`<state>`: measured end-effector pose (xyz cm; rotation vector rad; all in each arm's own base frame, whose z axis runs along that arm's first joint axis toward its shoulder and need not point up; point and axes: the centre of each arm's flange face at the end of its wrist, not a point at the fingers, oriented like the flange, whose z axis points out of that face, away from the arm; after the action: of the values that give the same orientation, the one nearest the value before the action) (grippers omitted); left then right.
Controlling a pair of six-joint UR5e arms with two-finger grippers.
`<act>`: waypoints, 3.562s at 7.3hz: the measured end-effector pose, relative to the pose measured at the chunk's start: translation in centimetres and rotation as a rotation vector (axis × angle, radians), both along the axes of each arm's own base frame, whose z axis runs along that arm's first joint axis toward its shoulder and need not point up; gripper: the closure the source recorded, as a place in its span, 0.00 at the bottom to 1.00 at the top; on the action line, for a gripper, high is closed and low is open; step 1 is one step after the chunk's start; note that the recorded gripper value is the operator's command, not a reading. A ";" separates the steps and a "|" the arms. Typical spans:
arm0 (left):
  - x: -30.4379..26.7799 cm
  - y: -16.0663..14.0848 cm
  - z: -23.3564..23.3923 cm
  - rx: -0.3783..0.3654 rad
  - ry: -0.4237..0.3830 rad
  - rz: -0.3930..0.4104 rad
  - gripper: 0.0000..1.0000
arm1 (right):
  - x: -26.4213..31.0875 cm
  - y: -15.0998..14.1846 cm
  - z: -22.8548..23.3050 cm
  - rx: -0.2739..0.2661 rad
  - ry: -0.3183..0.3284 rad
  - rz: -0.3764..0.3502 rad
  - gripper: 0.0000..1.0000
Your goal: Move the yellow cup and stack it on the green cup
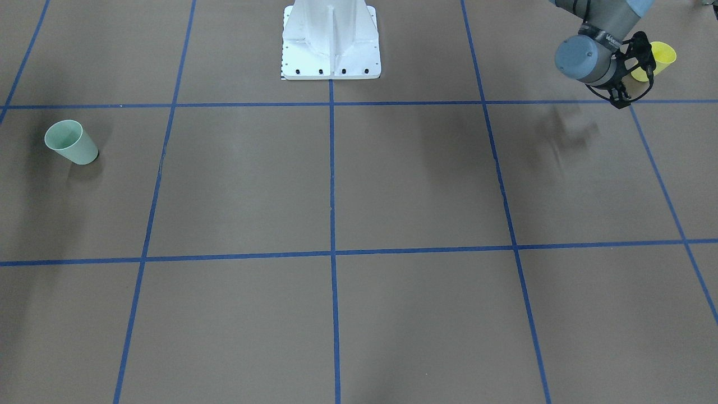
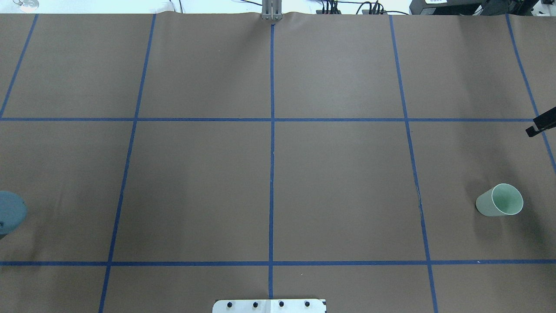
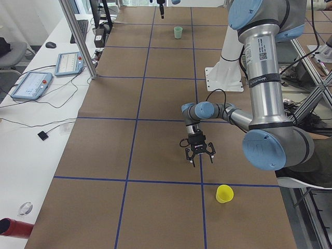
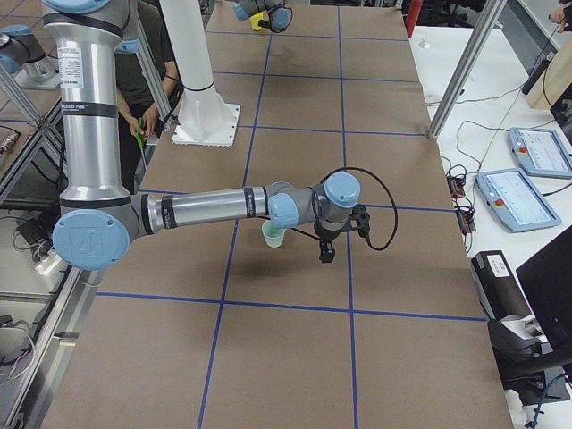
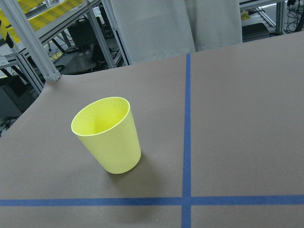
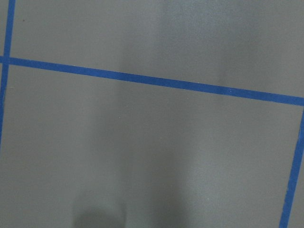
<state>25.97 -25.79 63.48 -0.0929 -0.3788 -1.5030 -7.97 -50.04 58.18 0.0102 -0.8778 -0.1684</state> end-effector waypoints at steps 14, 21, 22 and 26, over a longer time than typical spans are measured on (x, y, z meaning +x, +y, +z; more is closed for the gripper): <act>-1.9 5.3 12.2 -0.110 -0.338 -0.164 0.01 | -1.2 0.3 -0.2 0.005 0.000 -0.022 0.00; -2.5 6.8 14.1 -0.109 -0.381 -0.180 0.07 | -1.3 0.1 -0.7 0.009 -0.007 -0.023 0.00; -2.5 7.0 14.4 -0.110 -0.383 -0.174 0.26 | -1.3 0.2 -0.7 0.008 -0.008 -0.023 0.00; -4.0 7.8 15.8 -0.110 -0.407 -0.156 0.69 | -1.3 0.3 -0.8 0.005 -0.017 -0.025 0.00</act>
<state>22.02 -17.95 79.24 0.1013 -0.7965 -1.6542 -9.29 -49.73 57.38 0.0055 -0.8951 -0.1937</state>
